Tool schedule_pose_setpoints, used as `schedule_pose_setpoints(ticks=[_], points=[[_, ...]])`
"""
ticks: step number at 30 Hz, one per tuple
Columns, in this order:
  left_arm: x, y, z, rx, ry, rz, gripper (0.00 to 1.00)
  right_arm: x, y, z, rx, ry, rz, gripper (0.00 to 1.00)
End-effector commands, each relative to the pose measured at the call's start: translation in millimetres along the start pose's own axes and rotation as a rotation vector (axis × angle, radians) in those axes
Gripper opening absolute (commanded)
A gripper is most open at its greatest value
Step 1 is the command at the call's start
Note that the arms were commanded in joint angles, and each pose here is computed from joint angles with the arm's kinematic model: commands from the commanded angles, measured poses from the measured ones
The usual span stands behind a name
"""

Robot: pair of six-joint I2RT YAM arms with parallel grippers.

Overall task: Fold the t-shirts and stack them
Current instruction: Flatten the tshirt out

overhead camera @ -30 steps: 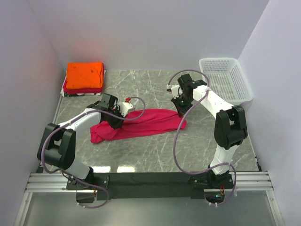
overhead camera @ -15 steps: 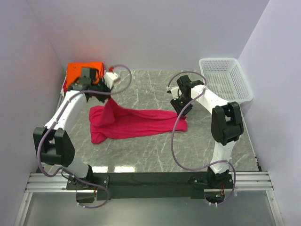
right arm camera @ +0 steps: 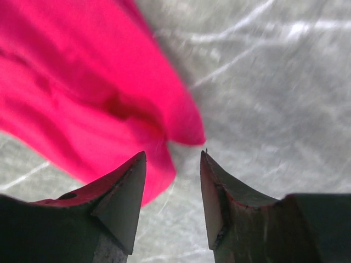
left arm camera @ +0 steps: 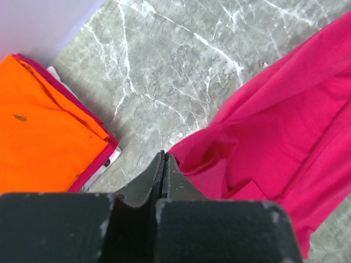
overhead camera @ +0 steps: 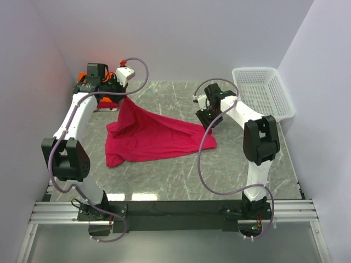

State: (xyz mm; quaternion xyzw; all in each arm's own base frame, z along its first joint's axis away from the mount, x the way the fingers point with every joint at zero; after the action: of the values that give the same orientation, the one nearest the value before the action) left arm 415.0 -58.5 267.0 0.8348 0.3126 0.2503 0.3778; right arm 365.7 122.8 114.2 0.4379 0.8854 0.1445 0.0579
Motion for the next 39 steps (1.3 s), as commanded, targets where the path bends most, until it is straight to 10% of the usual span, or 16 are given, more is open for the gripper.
schedule_pose_setpoints(ticks=[1,18,20,21,23,39], points=[[13,10,6,-0.041,-0.001,0.013,0.01,-13,26,5,-0.074,-0.036,-0.009,0.52],[29,4,21,-0.028,0.015,-0.001,0.01,2,31,34,0.019,0.233,-0.061,0.55],[33,3,21,-0.028,0.024,-0.004,0.01,2,29,32,0.030,0.242,-0.073,0.44],[35,3,22,-0.028,0.035,-0.007,0.01,1,28,30,0.037,0.238,-0.074,0.17],[43,8,19,-0.040,0.055,-0.018,0.01,-8,32,20,0.016,0.207,-0.068,0.00],[84,69,-31,-0.216,0.220,0.020,0.01,-66,88,-139,-0.418,-0.216,-0.029,0.00]])
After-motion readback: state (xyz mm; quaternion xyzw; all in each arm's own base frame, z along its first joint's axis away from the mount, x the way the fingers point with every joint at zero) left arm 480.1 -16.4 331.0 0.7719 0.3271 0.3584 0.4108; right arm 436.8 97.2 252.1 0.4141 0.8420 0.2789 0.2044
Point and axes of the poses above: each gripper's point midway between its finger pads, its own z axis out along the fingers, its own x axis along the line the jaws close on, y = z × x, the point moved 5 cm from there along -z, back along the fingers
